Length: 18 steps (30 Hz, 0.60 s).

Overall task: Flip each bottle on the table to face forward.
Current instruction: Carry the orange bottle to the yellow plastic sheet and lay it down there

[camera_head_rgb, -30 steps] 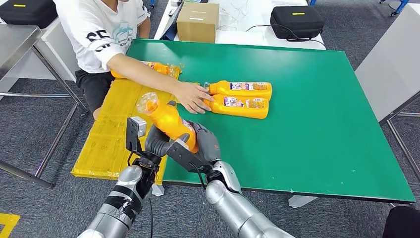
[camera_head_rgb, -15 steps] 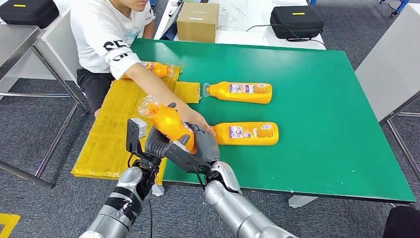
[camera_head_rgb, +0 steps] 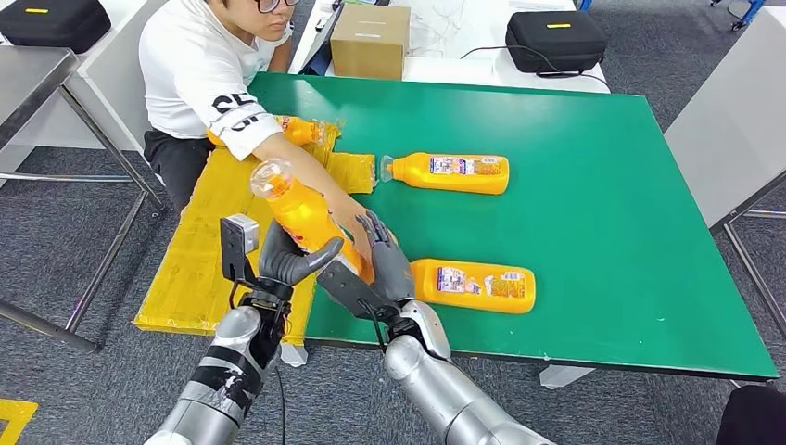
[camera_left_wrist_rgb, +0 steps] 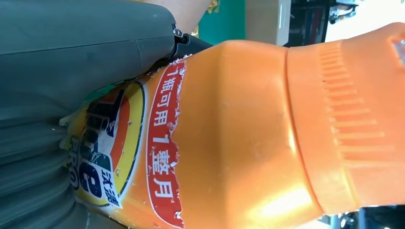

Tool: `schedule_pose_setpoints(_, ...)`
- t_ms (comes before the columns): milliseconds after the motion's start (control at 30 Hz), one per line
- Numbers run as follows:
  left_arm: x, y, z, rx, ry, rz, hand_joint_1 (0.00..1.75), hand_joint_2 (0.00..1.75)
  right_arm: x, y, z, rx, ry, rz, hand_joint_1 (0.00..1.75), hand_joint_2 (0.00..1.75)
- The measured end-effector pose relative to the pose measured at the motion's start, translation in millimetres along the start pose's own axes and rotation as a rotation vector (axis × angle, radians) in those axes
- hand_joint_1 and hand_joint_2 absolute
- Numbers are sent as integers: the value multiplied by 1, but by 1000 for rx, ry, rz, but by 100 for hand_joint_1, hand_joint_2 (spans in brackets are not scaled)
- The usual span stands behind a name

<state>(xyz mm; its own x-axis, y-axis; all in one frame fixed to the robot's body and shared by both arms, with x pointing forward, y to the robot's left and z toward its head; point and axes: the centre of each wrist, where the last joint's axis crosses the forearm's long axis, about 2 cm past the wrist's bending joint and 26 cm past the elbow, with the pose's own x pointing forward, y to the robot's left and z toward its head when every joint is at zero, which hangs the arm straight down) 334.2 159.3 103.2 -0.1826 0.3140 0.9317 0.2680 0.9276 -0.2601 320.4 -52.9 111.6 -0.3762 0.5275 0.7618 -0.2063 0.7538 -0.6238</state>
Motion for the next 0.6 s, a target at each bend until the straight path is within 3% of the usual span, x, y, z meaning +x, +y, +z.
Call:
schedule_pose_setpoints(167,5,3,-3,40,-26,6,175,175,-1,-4,0,-39,-2,-15,0,175)
schedule_pose_setpoints(300,10,10,-7,104,-71,-105,175,175,-4,-12,0,-135,-18,-51,0,175)
schedule_pose_setpoints(467,21,33,-22,152,-124,-496,175,175,-3,-27,1,-269,-60,-124,0,175)
schedule_pose_setpoints(600,28,62,-37,83,-86,-815,175,175,-1,-41,4,-336,-87,-159,0,175)
